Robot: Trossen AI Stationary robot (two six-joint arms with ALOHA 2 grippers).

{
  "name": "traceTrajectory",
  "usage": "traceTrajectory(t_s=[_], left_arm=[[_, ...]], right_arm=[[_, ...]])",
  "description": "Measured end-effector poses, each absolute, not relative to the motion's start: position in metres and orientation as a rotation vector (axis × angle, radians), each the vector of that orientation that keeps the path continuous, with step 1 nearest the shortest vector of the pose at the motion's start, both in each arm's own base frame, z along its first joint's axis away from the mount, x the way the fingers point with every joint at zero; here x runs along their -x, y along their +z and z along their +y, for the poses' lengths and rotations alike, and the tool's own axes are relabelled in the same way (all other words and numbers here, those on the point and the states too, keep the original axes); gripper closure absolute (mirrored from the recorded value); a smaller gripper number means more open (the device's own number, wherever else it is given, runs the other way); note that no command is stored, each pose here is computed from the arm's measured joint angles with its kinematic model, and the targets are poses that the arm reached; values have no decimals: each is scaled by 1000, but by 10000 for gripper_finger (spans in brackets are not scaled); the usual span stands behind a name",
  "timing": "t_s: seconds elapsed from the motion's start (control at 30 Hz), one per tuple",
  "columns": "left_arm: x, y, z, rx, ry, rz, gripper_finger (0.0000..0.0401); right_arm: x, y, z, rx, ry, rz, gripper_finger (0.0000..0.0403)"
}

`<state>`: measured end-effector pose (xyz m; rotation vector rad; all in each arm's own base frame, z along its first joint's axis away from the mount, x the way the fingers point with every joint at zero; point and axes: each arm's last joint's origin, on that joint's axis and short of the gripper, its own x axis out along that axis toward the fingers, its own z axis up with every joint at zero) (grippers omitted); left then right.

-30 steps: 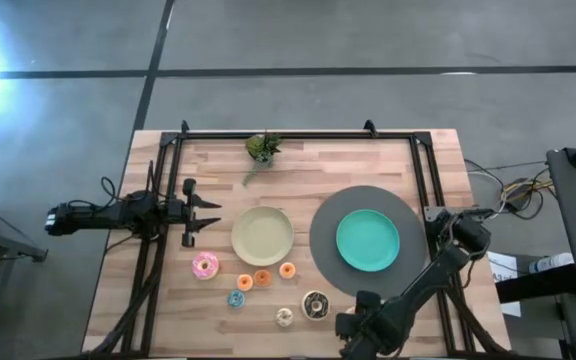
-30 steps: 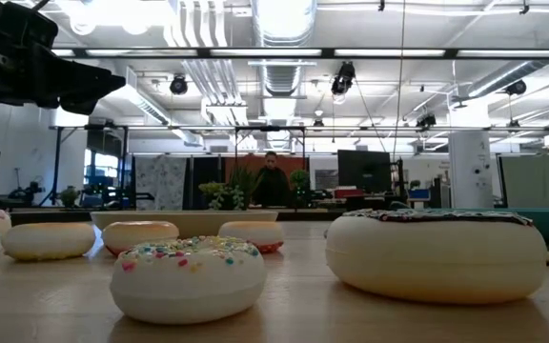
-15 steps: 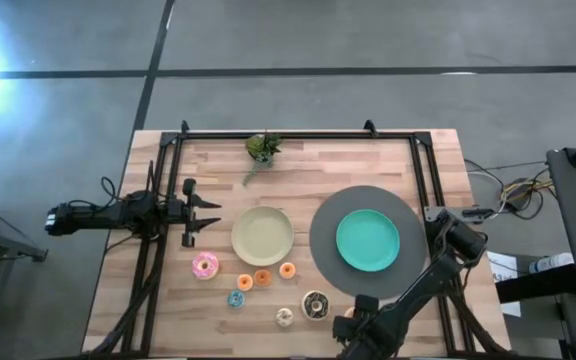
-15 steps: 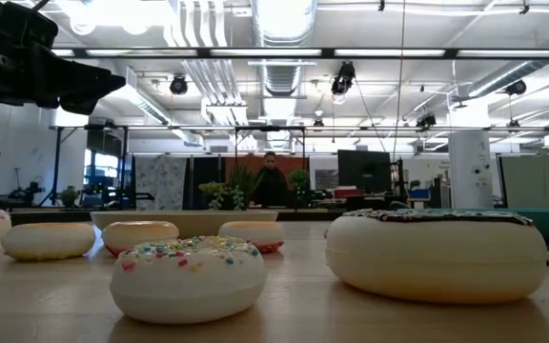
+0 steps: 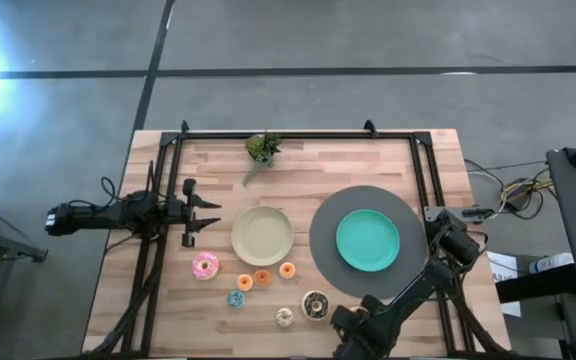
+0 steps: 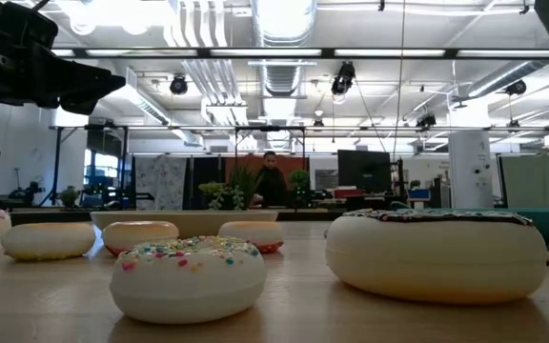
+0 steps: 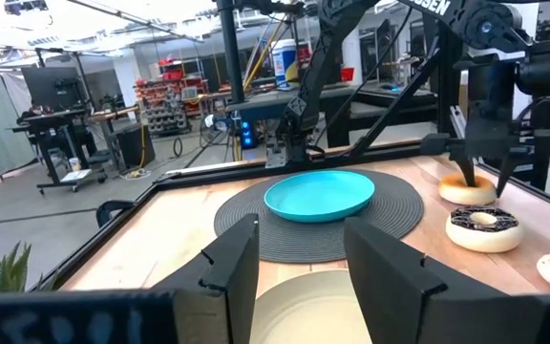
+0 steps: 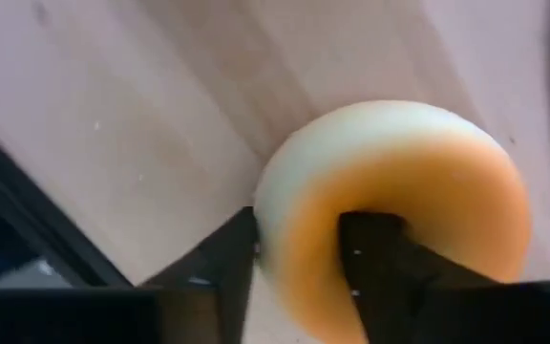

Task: Pick & Place donuts
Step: Put the big violet donut on the green plate

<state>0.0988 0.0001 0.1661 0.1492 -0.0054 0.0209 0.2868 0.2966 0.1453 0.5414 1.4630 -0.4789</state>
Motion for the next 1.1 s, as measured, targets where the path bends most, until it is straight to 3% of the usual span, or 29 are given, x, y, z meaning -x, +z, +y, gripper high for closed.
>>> traceTrajectory(t_s=[0.13, 0.2, 0.3, 0.6, 0.9, 1.1], left_arm=[[-99, 166, 0, -149, 21, -5, 270], [-99, 166, 0, -149, 21, -5, 270], [-99, 166, 0, -149, 21, -5, 270], [-99, 166, 0, -149, 21, -3, 270], [-99, 165, 0, -149, 20, 5, 270], [-99, 165, 0, -149, 21, 5, 270]], right_arm=[[-285, 150, 295, -644, -611, 1390, 362], [-285, 155, 294, -710, -670, 1333, 383], [-288, 172, 285, -831, -786, 1184, 387], [-276, 233, 244, -1059, -888, 352, 389], [-261, 241, 175, -994, -922, -35, 390], [-247, 230, 151, -1058, -929, -71, 390]])
